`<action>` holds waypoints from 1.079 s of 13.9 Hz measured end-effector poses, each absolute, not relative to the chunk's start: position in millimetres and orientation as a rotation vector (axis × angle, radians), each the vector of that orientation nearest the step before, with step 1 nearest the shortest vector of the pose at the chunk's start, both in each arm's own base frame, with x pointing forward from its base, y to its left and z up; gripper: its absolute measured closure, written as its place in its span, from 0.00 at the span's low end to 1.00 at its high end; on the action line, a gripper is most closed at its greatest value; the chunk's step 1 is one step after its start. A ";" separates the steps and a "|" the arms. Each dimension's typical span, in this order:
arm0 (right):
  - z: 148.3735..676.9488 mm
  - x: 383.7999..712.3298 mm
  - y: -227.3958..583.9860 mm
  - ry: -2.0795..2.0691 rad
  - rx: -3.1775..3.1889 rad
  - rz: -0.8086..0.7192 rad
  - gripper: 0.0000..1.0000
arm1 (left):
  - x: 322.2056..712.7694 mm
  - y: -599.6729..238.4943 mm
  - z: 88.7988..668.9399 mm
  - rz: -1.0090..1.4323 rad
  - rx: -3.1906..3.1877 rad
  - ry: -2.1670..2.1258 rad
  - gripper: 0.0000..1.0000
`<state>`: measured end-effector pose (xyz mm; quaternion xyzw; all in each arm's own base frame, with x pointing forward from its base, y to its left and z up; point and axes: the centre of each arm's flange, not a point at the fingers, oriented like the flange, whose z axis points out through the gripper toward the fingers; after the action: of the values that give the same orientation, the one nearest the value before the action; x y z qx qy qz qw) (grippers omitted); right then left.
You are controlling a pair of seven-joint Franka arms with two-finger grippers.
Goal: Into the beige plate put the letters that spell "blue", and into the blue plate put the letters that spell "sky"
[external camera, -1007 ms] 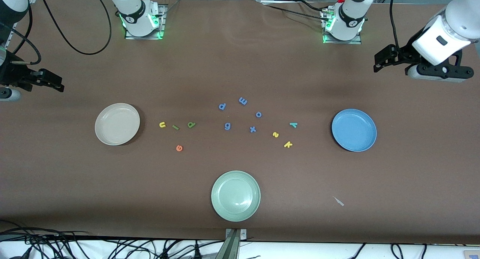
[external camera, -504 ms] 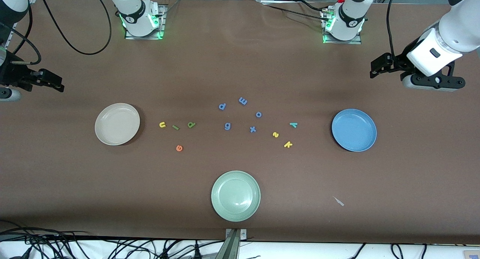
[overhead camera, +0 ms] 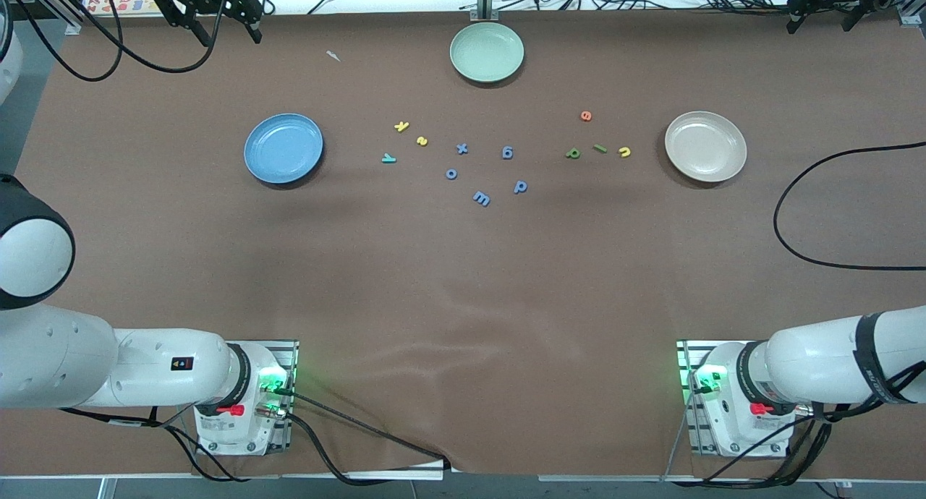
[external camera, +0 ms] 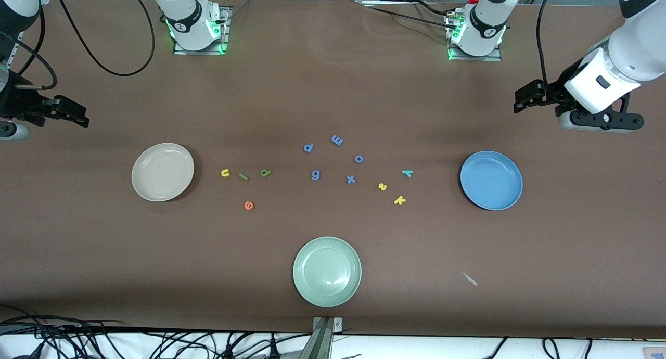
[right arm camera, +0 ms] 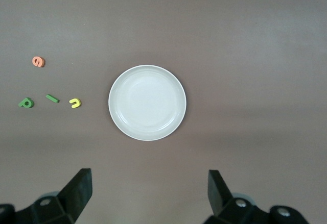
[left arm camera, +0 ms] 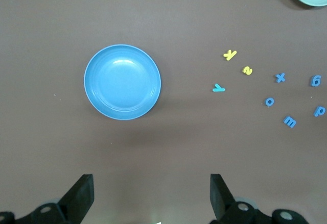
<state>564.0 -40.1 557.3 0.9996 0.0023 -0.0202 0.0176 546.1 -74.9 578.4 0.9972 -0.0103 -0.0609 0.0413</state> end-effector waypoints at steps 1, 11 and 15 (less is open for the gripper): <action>557.3 564.0 -40.1 0.007 3.106 -0.063 0.00 | 546.4 -74.8 579.1 -0.180 3.053 -0.031 0.00; 557.2 564.0 -40.1 0.007 3.106 -0.064 0.00 | 544.1 -55.3 579.1 -0.175 3.084 0.012 0.00; 557.2 564.0 -40.1 0.007 3.106 -0.064 0.00 | 544.5 -48.4 579.5 -0.170 3.114 0.021 0.00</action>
<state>564.0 -40.1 557.2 0.9996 0.0023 -0.0205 0.0176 544.5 -48.4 579.5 0.9984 0.0066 -0.0547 0.0114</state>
